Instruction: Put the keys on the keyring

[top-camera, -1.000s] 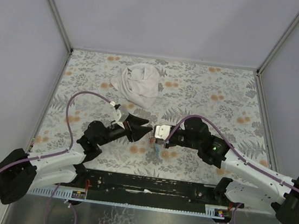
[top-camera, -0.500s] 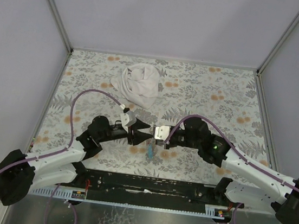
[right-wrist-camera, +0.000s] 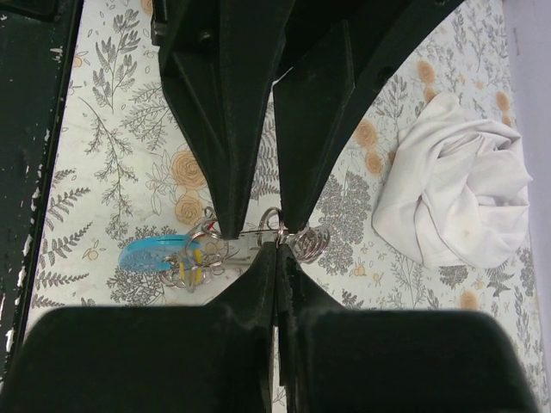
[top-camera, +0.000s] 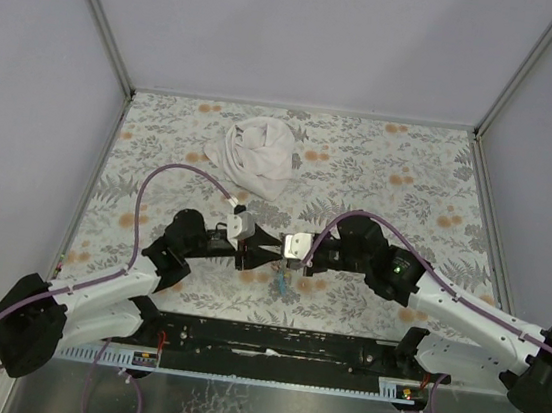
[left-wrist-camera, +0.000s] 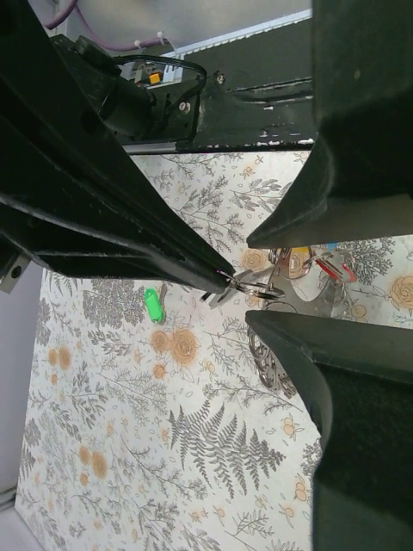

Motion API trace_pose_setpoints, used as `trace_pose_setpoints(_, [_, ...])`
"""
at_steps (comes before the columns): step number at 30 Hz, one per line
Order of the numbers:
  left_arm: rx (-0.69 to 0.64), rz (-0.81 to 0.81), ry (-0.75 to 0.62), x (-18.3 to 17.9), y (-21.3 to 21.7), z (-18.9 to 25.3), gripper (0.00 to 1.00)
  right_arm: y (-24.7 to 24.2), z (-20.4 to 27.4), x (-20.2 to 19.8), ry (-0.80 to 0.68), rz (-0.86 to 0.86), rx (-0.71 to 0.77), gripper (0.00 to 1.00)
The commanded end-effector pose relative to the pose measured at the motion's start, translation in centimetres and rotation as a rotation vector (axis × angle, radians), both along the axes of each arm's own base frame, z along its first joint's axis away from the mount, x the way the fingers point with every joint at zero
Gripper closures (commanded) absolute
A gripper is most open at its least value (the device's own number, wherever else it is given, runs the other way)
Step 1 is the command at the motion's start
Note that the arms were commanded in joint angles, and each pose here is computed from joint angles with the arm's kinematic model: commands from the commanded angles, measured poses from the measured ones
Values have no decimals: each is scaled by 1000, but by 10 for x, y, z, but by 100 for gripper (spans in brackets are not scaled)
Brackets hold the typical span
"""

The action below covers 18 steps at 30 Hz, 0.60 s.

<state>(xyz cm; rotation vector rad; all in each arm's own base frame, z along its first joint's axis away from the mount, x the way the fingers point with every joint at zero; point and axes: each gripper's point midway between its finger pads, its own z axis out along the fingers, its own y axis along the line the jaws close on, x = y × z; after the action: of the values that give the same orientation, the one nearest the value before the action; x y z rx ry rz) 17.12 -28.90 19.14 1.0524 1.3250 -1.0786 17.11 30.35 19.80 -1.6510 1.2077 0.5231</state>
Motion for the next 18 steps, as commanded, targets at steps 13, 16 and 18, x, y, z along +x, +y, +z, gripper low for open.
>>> trace_pose_setpoints(13, [19, -2, -21, 6, -2, 4, 100, 2, 26, 4, -52, -15, 49, 100])
trace_pose_setpoints(16, [5, 54, -9, 13, 1, 6, 100, -5, 28, 5, -72, -51, 75, 100])
trace_pose_setpoints(18, [-10, 94, 6, 19, 2, 8, 100, -9, 24, 5, -67, -68, 81, 100])
